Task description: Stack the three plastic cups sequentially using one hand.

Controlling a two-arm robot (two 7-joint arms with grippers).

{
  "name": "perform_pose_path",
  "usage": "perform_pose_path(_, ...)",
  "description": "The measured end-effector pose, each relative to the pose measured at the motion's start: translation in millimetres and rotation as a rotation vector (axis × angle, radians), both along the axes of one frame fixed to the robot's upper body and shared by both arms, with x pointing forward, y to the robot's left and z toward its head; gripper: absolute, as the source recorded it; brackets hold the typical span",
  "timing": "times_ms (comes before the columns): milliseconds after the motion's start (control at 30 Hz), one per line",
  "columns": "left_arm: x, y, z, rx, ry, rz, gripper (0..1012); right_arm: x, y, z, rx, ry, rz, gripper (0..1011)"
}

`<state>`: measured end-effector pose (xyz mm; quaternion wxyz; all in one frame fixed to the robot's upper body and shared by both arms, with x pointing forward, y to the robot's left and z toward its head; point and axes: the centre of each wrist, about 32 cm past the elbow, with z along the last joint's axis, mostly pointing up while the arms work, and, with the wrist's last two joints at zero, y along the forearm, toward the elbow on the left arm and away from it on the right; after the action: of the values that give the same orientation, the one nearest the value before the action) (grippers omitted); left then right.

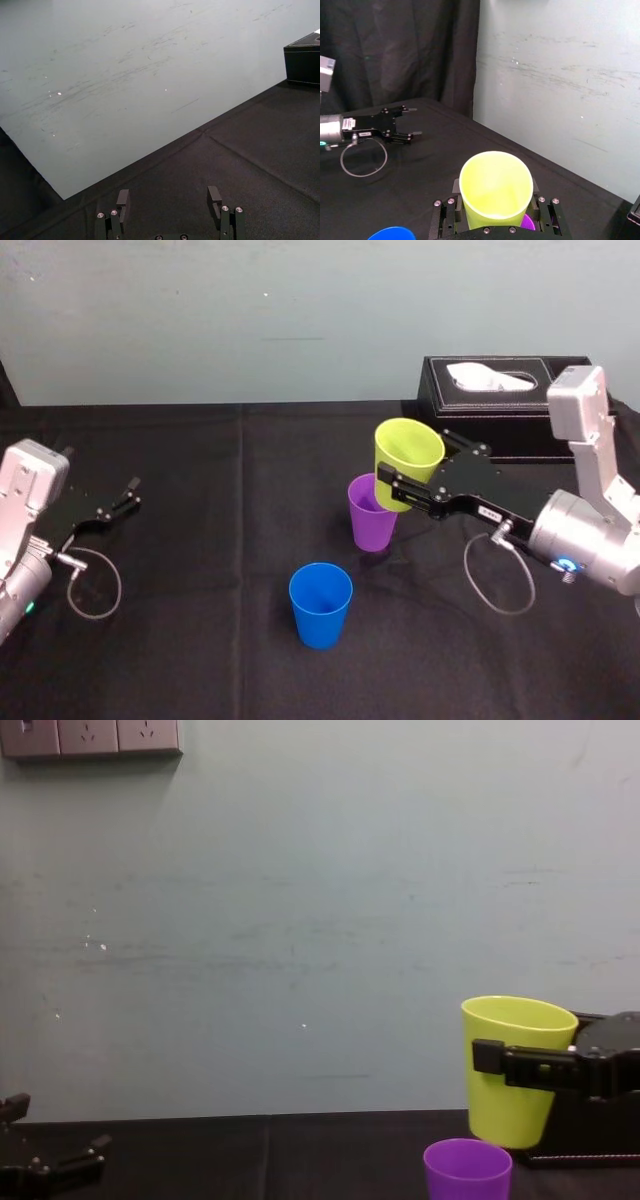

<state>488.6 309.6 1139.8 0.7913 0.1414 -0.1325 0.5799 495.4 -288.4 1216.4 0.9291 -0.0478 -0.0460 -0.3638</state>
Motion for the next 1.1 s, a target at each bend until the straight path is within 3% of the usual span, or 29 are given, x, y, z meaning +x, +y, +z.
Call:
perform_pose_path(533, 0.0, 0.0, 0.0, 0.000, 0.000, 0.000, 1010, 21.5, 13.4, -9.4, -0.032, 0.015, -0.023, 739)
perform_pose_path(1100, 0.0, 0.0, 0.0, 0.000, 0.000, 0.000, 1010, 30.9, 17.3, -13.7, -0.064, 0.003, -0.021, 739)
